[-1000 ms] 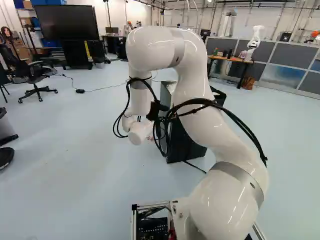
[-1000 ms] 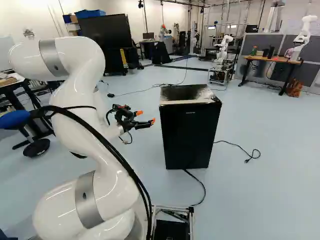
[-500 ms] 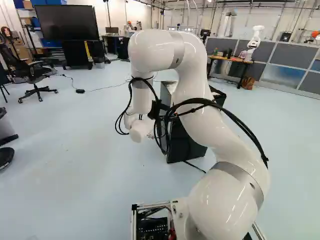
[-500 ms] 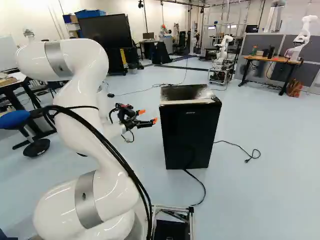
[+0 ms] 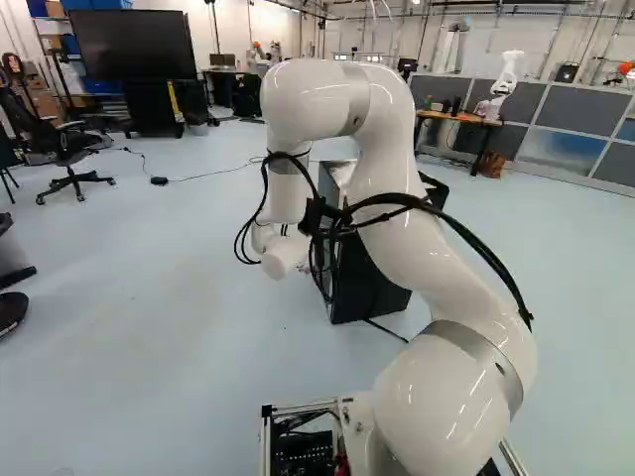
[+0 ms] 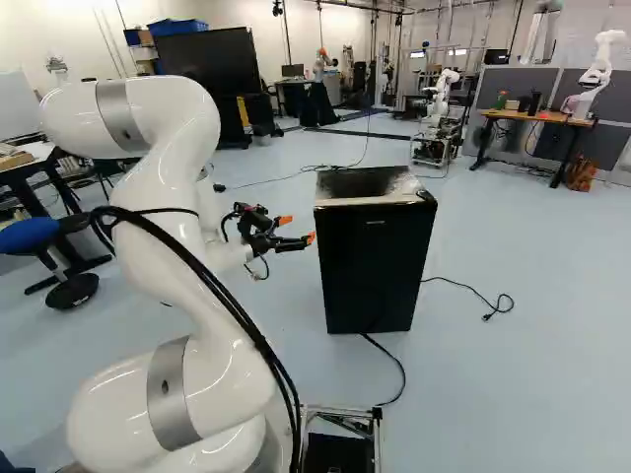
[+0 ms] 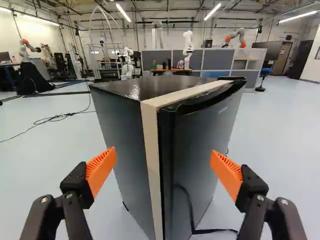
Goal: Grab a drink from the fridge
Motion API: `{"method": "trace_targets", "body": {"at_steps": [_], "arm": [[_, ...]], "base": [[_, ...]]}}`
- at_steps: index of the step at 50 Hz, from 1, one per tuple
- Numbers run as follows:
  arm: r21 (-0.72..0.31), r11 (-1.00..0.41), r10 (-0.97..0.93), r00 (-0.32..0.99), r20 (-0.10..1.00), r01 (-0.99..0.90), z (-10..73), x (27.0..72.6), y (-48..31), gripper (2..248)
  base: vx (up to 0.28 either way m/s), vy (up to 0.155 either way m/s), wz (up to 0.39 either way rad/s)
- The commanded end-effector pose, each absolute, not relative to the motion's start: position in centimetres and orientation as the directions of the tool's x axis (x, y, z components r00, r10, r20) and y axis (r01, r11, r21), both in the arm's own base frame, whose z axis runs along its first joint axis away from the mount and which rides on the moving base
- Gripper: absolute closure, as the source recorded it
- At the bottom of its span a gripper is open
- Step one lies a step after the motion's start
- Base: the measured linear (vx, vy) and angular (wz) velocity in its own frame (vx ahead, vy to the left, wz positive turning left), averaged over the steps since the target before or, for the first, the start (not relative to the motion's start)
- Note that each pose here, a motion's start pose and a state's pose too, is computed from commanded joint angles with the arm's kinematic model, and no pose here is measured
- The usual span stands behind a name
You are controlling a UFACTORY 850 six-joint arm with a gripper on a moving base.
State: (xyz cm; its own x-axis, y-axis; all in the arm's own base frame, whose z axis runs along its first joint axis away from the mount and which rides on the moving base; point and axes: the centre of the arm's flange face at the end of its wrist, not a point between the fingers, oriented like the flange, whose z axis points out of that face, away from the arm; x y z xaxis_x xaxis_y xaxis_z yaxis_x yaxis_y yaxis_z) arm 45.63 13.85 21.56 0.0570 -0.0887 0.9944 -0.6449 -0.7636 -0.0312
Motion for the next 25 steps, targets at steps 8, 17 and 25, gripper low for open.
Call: {"method": "trace_targets", "body": {"at_steps": [8,17,25], "arm": [[-0.031,-0.756,-0.09,0.056,0.994,-0.654,21.6,45.8,13.3,3],[-0.033,-0.747,-0.091,0.053,0.994,-0.664,21.5,46.1,12.8,3],[-0.035,-0.741,-0.092,0.05,0.994,-0.671,21.5,46.4,12.4,3]], "base": [[0.0,0.0,0.0],[0.0,0.0,0.0],[0.0,0.0,0.0]]}}
